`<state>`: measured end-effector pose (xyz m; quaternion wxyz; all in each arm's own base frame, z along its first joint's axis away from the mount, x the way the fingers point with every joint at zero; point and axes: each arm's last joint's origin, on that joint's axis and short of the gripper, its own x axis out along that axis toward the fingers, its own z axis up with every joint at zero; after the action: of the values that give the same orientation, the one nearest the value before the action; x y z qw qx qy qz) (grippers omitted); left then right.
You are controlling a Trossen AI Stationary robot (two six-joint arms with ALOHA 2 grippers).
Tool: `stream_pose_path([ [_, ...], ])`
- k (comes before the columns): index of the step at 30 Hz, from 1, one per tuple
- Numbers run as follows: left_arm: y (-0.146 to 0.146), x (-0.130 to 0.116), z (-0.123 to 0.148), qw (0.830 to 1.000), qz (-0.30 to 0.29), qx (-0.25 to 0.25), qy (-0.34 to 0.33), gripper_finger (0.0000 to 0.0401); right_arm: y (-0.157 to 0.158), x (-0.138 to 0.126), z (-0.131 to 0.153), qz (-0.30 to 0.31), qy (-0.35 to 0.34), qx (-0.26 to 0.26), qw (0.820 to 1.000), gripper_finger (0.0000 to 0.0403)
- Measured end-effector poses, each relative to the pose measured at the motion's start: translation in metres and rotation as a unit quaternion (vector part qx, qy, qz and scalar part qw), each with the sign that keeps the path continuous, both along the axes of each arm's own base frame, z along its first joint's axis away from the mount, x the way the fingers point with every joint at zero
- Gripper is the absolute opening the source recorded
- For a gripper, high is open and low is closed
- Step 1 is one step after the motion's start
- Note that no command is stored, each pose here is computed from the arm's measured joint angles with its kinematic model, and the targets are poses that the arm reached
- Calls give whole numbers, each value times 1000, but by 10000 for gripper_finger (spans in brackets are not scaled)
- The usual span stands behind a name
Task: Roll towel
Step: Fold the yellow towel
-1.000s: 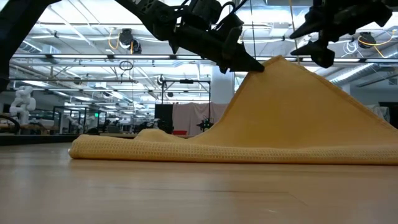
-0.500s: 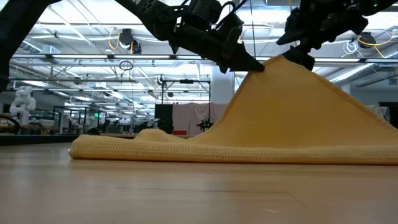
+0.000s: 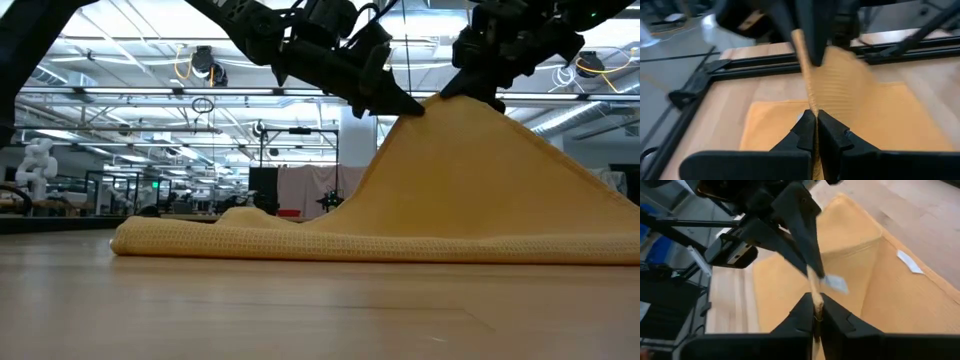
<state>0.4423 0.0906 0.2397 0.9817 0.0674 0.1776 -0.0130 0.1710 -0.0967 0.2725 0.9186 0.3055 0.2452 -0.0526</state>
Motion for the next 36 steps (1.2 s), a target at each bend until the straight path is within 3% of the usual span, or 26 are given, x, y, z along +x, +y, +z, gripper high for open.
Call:
stream_pose_path([
  [4,4,-3,5,997,70,-39,-2,29,1,-6,-3,-45,39,2,998,13],
  [10,18,-24,35,979,148,-141,-12,96,3,-16,-10,-90,105,-8,990,4],
  [14,23,-50,33,957,240,-132,100,129,2,-19,-13,-129,138,-25,982,3],
  [17,30,-72,7,917,315,-90,229,139,0,-20,-14,-159,154,-46,974,3],
  [19,36,-84,-16,891,333,-77,298,141,-1,-21,-14,-176,162,-59,969,3],
  [22,45,-101,-39,871,331,-106,347,142,-2,-22,-15,-182,173,-75,965,3],
  [27,61,-118,-58,859,331,-148,362,142,-5,-28,-18,-185,199,-78,959,3],
  [31,67,-121,-68,873,320,-149,336,137,-7,-34,-21,-213,234,-81,945,4],
  [36,67,-123,-69,871,321,-154,339,120,-11,-38,-21,-235,243,-86,937,4],
])
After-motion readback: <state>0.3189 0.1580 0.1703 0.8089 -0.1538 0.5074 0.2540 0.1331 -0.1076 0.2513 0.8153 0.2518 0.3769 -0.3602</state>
